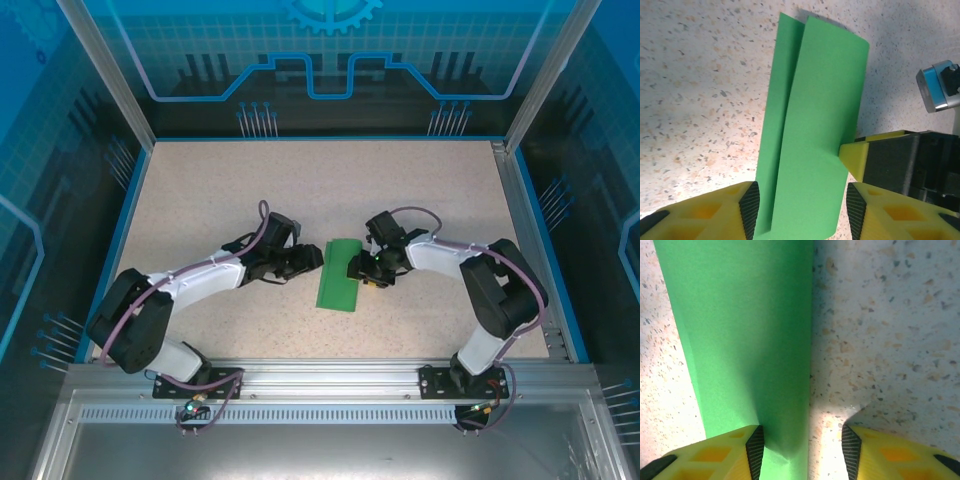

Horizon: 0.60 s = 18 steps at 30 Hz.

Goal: Fold a paper plane with a square sheet of paper (pick it up from the middle)
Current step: Hold the square sheet of paper at the center of the table.

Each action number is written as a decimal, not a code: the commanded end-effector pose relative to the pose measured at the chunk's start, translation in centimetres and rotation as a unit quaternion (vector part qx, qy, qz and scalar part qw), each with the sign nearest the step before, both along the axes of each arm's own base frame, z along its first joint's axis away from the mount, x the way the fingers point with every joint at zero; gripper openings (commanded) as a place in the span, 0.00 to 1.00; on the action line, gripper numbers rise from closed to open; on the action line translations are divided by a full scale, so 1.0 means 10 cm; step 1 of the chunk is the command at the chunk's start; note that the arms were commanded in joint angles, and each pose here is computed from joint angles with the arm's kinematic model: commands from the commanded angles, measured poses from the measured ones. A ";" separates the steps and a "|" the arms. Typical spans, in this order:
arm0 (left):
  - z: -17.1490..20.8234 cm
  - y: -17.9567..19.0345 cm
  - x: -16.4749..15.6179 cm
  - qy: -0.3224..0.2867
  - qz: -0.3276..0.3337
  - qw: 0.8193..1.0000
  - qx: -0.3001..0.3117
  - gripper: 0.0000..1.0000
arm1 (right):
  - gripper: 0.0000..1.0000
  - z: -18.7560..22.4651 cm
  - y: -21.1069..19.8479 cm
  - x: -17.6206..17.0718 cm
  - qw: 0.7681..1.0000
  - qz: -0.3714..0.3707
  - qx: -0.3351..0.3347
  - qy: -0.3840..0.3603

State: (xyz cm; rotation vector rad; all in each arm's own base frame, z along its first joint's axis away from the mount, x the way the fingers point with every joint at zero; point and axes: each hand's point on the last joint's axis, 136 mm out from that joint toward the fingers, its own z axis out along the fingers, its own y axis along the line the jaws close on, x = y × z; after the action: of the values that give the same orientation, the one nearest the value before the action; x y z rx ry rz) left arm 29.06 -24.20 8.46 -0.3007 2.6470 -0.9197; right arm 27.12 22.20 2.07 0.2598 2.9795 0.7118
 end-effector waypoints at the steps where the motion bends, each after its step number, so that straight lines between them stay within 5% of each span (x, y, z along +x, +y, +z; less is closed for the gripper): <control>1: -0.15 0.13 -0.12 0.017 0.006 0.999 0.033 0.54 | 0.50 -0.06 -0.01 -0.01 1.000 0.007 -0.024 0.019; 18: -0.16 0.18 -0.11 0.015 0.013 0.999 0.045 0.54 | 0.59 -0.18 0.08 -0.01 0.995 0.030 -0.087 0.050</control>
State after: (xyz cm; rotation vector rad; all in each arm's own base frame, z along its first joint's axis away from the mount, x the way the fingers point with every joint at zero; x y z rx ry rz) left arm 28.37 -22.85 6.92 -0.3395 2.6902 -0.8248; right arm 27.20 22.85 1.82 0.2444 3.1013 0.5322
